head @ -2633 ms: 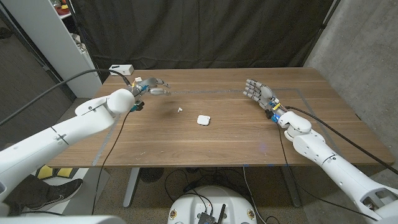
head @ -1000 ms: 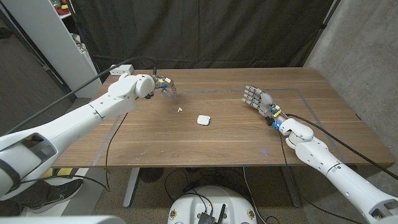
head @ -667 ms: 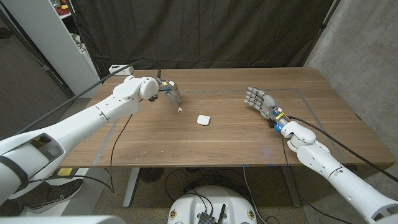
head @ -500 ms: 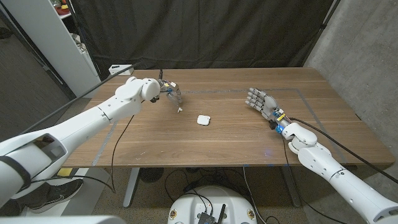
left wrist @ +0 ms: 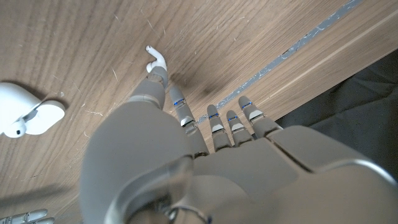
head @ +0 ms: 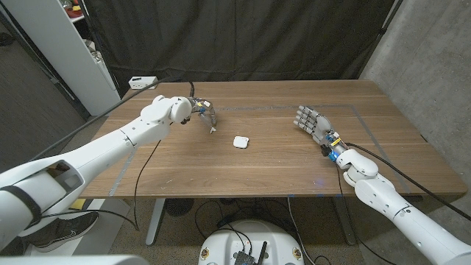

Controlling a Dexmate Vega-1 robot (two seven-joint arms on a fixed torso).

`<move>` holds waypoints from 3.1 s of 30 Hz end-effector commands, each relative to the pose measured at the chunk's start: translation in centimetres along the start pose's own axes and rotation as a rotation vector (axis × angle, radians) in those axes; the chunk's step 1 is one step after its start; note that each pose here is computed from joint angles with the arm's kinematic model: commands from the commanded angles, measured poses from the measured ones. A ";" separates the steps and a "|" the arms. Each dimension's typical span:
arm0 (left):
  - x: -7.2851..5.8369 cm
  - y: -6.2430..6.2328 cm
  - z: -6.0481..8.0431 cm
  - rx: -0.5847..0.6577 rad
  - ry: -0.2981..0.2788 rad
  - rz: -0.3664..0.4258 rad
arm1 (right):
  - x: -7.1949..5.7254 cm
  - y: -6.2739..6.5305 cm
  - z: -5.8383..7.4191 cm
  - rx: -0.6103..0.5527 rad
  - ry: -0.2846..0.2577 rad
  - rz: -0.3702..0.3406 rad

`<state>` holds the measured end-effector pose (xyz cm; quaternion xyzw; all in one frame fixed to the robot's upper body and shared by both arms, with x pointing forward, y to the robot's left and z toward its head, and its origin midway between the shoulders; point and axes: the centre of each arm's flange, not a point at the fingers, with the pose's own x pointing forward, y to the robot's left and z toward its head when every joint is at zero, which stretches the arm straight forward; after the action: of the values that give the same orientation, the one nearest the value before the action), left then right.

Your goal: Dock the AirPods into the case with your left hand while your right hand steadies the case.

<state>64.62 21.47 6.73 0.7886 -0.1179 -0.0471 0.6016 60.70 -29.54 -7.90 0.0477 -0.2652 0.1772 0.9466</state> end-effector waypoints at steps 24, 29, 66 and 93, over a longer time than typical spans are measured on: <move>0.6 -2.3 0.4 -0.007 0.014 0.017 | -1.3 -0.2 -0.2 0.013 -0.023 -0.019; 0.6 -2.5 0.5 -0.011 0.011 0.021 | -1.5 -0.1 -0.4 0.013 -0.026 -0.019; -0.5 -2.1 1.2 -0.042 0.010 0.088 | -2.6 0.0 -1.1 0.040 -0.028 -0.027; -3.1 4.0 6.7 -0.006 -0.123 0.170 | -2.5 -0.8 0.2 0.033 0.010 0.054</move>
<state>61.23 18.23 7.30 0.7749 -0.1938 -0.0336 0.6007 59.18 -29.86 -9.83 0.0631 -0.2630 0.1908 0.9436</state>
